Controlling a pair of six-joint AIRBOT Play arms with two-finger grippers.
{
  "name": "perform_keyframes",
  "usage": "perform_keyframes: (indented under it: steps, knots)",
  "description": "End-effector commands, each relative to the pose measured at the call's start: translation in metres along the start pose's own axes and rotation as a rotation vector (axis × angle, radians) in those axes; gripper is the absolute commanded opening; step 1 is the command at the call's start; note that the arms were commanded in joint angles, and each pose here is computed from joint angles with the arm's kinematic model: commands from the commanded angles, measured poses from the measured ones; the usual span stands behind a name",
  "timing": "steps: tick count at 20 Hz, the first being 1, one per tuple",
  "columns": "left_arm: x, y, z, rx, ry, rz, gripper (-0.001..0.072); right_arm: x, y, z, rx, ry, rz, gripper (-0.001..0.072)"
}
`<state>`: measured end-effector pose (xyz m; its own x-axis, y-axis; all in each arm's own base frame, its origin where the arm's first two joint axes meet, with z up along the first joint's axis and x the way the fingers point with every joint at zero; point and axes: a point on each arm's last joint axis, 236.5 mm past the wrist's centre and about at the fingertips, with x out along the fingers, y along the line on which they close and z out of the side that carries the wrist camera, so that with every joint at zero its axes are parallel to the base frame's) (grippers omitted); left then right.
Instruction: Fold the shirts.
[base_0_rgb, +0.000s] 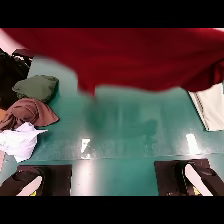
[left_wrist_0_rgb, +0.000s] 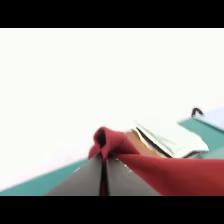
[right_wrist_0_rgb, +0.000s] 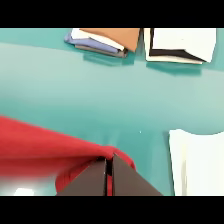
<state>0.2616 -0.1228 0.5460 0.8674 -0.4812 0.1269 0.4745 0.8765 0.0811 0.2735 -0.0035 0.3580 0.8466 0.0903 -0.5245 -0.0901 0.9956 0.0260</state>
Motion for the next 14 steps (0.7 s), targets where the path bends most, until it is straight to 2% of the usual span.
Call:
perform_keyframes:
  steps: [1,5,9,12,14]
  knots:
    - [0.001,0.002,-0.043,-0.004,0.157,0.002,0.0020,0.004,0.000,-0.002,0.023,0.087,0.021,0.0018]
    - [0.067,0.017,-0.214,-0.158,0.593,-0.038,0.0021,0.081,0.002,-0.047,0.095,0.356,0.128,0.0018]
    - [0.093,0.024,-0.411,-0.310,0.995,-0.038,0.0021,0.181,0.016,-0.164,0.165,0.786,0.218,0.0018]
    - [0.117,0.039,-0.497,-0.329,1.075,-0.001,0.0021,0.246,0.009,-0.226,0.224,0.936,0.212,0.0019]
    - [0.136,0.053,-0.513,-0.341,1.028,0.045,0.0021,0.279,0.003,-0.232,0.243,0.923,0.203,0.0019]
